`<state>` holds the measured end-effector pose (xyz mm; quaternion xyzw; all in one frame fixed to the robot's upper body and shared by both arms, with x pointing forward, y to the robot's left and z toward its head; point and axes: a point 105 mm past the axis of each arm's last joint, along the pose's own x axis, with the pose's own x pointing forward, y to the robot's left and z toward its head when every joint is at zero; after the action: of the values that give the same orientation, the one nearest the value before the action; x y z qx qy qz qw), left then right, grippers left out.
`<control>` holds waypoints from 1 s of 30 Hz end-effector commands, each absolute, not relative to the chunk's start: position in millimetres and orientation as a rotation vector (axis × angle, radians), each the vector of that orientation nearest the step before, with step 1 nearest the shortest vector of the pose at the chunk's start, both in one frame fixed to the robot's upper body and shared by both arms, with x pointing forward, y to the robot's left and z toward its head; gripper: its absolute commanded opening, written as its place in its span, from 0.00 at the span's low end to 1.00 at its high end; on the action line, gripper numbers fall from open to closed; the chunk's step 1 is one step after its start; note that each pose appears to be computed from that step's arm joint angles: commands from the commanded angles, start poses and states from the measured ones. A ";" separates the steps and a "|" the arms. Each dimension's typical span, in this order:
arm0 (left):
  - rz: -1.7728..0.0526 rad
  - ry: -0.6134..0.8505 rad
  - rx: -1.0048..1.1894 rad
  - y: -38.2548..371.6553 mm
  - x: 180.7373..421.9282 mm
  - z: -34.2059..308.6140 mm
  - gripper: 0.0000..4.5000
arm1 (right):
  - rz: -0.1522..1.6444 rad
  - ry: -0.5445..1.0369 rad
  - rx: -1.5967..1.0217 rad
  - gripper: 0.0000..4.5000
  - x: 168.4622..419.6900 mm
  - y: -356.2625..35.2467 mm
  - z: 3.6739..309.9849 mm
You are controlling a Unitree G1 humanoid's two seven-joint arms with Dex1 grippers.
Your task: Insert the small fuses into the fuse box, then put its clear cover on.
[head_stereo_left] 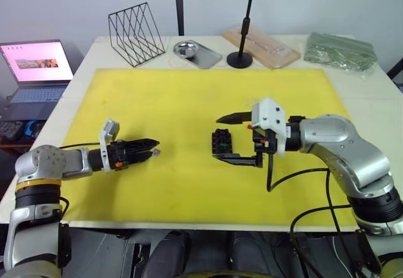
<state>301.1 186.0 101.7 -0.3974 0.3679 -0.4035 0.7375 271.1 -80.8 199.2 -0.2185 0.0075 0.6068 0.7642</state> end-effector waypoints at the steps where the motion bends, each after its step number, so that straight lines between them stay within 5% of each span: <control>1: -0.838 0.861 -0.839 184.3 303.2 82.5 0.85 | 1.313 -0.046 -0.504 1.00 265.7 -80.2 212.9; 4: -0.820 0.877 -0.817 187.0 303.2 76.8 0.62 | 1.305 -0.042 -0.505 1.00 265.9 -81.8 211.9; 10: -0.797 0.872 -0.811 192.5 307.2 75.7 0.62 | 1.299 -0.044 -0.505 1.00 266.1 -82.2 211.9; 13: -0.779 0.883 -0.801 195.1 307.5 71.8 0.48 | 1.298 -0.048 -0.505 1.00 267.0 -81.8 212.4; 22: -0.762 0.893 -0.786 198.2 305.4 66.9 0.48 | 1.299 -0.049 -0.508 1.00 268.2 -81.5 212.0; 25: -0.747 0.901 -0.768 200.9 303.5 62.9 0.33 | 1.300 -0.049 -0.509 1.00 268.7 -81.6 212.1; 29: -0.731 0.908 -0.770 203.5 300.8 59.4 0.01 | 1.305 -0.040 -0.510 1.00 268.7 -81.8 209.9; 30: -0.724 0.909 -0.770 204.2 300.8 58.7 0.00 | 1.307 -0.038 -0.510 1.00 268.7 -81.9 209.4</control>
<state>306.9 191.4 80.7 -0.3627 0.3828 -0.3814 0.7592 269.3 -80.7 198.1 -0.2201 0.0060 0.6046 0.7655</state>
